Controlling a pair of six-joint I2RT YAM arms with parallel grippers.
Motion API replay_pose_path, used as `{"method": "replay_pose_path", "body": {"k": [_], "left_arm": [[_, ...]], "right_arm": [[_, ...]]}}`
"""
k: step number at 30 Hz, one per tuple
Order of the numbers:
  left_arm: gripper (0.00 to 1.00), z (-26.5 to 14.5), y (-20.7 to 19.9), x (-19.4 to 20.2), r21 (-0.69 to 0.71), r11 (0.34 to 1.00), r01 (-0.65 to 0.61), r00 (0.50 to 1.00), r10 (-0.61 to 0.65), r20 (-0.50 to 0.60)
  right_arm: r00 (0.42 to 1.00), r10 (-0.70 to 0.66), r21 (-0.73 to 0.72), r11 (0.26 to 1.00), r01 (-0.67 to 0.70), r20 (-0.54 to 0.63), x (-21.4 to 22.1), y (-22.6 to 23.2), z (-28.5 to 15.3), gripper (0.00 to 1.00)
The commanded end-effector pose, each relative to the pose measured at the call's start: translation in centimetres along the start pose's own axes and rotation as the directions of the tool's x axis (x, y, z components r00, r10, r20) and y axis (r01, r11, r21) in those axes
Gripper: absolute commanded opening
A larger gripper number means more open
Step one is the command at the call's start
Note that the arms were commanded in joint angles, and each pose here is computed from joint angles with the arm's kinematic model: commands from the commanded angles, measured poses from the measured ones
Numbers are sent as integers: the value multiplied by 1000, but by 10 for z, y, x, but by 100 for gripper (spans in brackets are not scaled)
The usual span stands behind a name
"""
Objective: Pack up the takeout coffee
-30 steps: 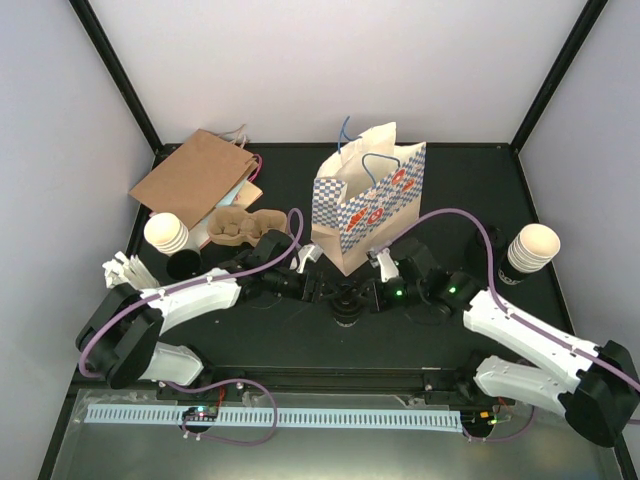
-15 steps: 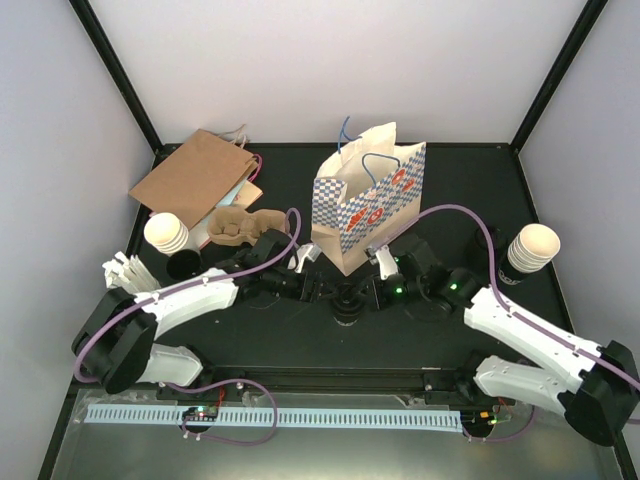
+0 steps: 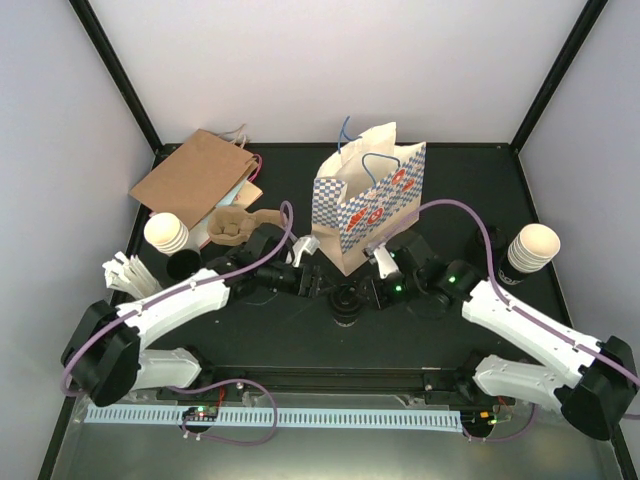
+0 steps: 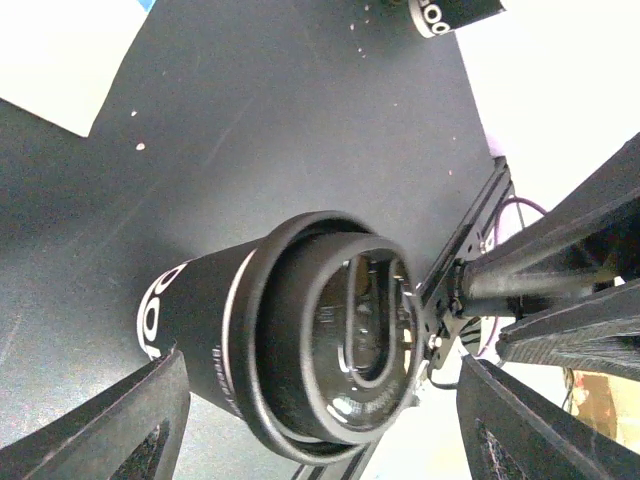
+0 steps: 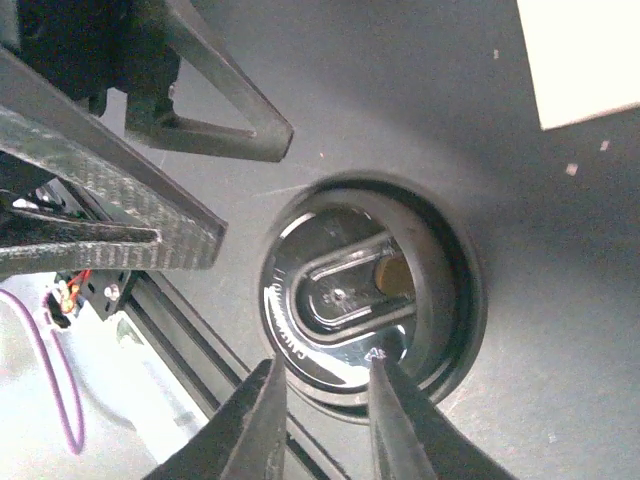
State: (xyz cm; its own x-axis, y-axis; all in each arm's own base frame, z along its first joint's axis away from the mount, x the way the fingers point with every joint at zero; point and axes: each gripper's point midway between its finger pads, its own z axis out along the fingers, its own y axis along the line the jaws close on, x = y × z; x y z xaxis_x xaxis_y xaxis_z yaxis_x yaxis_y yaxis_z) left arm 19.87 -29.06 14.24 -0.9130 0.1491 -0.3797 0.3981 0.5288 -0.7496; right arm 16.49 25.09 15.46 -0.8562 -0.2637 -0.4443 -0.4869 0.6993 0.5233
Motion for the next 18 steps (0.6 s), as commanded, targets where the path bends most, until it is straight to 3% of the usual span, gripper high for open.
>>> {"method": "replay_pose_path", "body": {"k": [1,5,9,14,18], "left_arm": [[75,-18,-18,-18,-4,998,-57,997,57,55],[75,-34,-11,-25,-54,996,-66,994,71,87],[76,-57,-3,-34,-113,990,-80,986,95,138],[78,-79,7,-41,-167,983,-75,977,106,184],[83,-88,12,-42,-191,979,-70,972,111,208]], "right_arm": [[996,-90,88,992,90,-5,-11,5,-16,29],[987,-154,193,968,161,-50,-14,6,-19,44],[976,-203,292,931,219,-84,-17,4,-21,71],[961,-239,348,897,274,-141,-16,6,-13,95],[953,-253,364,882,299,-169,-15,9,-5,98]]}}
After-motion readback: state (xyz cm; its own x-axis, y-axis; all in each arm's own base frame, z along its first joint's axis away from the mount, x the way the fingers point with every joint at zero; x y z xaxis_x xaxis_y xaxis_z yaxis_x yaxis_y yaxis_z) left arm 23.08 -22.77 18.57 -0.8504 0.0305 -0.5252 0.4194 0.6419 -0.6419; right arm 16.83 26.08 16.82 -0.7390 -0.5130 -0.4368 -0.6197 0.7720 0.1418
